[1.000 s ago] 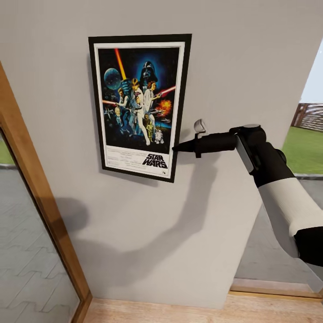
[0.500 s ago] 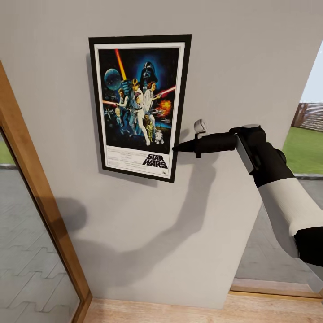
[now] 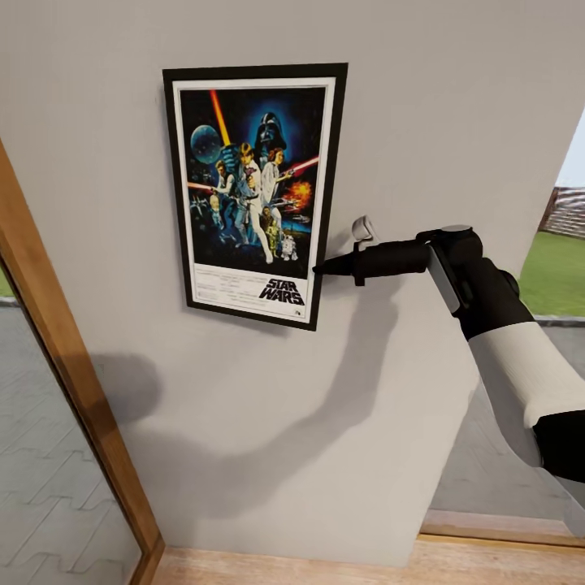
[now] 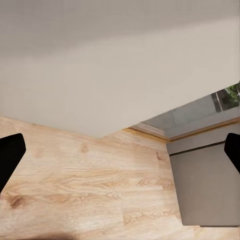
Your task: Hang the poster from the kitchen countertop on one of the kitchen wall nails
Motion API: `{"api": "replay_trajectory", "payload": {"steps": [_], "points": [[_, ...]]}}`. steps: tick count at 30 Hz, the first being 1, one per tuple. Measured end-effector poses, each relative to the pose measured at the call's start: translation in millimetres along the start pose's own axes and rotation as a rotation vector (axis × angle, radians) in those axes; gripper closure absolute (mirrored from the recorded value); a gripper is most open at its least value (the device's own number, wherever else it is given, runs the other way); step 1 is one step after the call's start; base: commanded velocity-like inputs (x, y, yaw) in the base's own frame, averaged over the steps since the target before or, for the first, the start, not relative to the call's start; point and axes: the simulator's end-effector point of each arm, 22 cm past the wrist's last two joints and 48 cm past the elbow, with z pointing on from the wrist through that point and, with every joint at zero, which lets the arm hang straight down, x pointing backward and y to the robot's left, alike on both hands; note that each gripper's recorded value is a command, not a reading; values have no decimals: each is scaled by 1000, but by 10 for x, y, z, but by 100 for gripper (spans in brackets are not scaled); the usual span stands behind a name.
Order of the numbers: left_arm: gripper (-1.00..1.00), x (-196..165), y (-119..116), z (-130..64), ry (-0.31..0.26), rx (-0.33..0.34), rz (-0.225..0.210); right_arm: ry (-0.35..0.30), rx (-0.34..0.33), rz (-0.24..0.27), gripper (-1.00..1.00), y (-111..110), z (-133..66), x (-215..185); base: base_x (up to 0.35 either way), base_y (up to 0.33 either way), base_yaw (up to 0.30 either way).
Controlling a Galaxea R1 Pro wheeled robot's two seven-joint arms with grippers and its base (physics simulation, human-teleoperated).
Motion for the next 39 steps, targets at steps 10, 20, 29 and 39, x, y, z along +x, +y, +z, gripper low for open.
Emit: {"api": "replay_trajectory", "payload": {"steps": [10,20,29,39], "points": [[-100,39,-5,-8,3,0,-4,-3,0,10,100,-2,7,27,12,0,0],[-100,39,-5,-8,3,0,-4,-3,0,10,100,-2,7,27,0,0,0],[-100,42,-9,-8,4,0,-4,-3,0,8,100,3,3,18,61,0,0],[-100,43,-10,-7,4,1,-3,-9,-16,27,-100,41,5,3,54,0,0]]}}
